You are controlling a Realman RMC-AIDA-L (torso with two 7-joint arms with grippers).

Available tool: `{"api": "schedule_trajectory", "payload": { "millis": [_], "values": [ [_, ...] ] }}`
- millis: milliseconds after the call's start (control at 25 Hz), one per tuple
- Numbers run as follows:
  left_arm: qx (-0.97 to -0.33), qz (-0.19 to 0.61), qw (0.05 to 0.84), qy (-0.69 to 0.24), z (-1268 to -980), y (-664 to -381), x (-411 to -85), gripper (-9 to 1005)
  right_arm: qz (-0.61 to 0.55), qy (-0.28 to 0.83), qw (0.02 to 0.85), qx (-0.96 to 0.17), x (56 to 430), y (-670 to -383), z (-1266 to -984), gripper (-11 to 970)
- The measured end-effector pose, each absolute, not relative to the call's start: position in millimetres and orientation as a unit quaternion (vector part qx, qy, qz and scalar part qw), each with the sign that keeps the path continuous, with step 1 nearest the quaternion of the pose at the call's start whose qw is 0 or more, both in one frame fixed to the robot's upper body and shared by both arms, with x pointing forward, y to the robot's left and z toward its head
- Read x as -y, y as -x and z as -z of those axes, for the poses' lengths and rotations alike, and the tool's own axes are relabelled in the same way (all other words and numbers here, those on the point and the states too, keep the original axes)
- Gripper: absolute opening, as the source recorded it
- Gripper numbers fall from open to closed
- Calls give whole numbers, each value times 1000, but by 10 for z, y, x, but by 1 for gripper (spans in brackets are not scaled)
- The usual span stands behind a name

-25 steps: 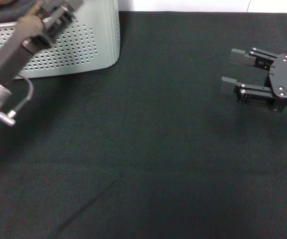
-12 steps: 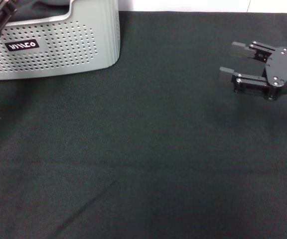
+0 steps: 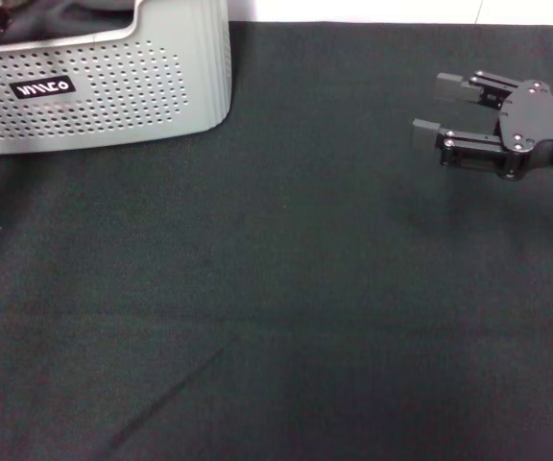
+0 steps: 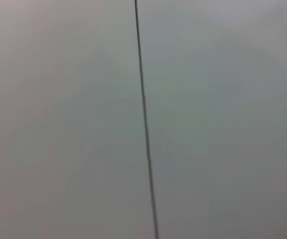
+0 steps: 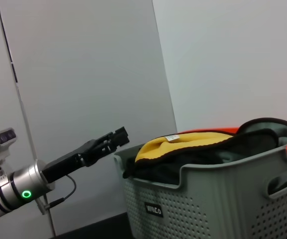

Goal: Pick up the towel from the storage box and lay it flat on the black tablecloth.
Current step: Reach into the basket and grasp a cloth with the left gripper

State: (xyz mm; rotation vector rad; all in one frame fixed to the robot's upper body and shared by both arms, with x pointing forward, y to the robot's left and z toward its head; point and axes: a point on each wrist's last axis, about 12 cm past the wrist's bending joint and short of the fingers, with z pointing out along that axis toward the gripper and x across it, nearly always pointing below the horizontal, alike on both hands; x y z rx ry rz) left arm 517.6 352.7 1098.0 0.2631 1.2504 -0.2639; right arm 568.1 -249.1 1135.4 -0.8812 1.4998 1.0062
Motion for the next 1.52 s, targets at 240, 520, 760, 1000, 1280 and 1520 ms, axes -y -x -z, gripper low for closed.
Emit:
{"api": "schedule_trajectory", "payload": {
  "millis": [240, 520, 760, 1000, 1280, 1520],
  "values": [
    [-601, 73, 784, -138, -10919, -5241, -3540, 785, -413, 368, 540, -634, 2483, -5732, -11369, 793],
    [-618, 44, 770, -152, -10845, -5367, -3459, 785, -408, 367, 543, -636, 2467, -5771, -11384, 793],
    [-636, 30, 757, -146, -10794, -5432, -3455, 785, -405, 361, 549, -636, 2500, -5788, -11403, 794],
    [-640, 19, 758, -127, -10773, -5390, -3525, 784, -404, 358, 551, -636, 2513, -5794, -11407, 794],
    [-646, 12, 753, -120, -10719, -5282, -3595, 784, -404, 359, 551, -636, 2511, -5796, -11409, 793],
    [-650, 7, 750, -123, -10677, -5235, -3597, 783, -405, 358, 551, -635, 2500, -5795, -11408, 793]
  ]
}}
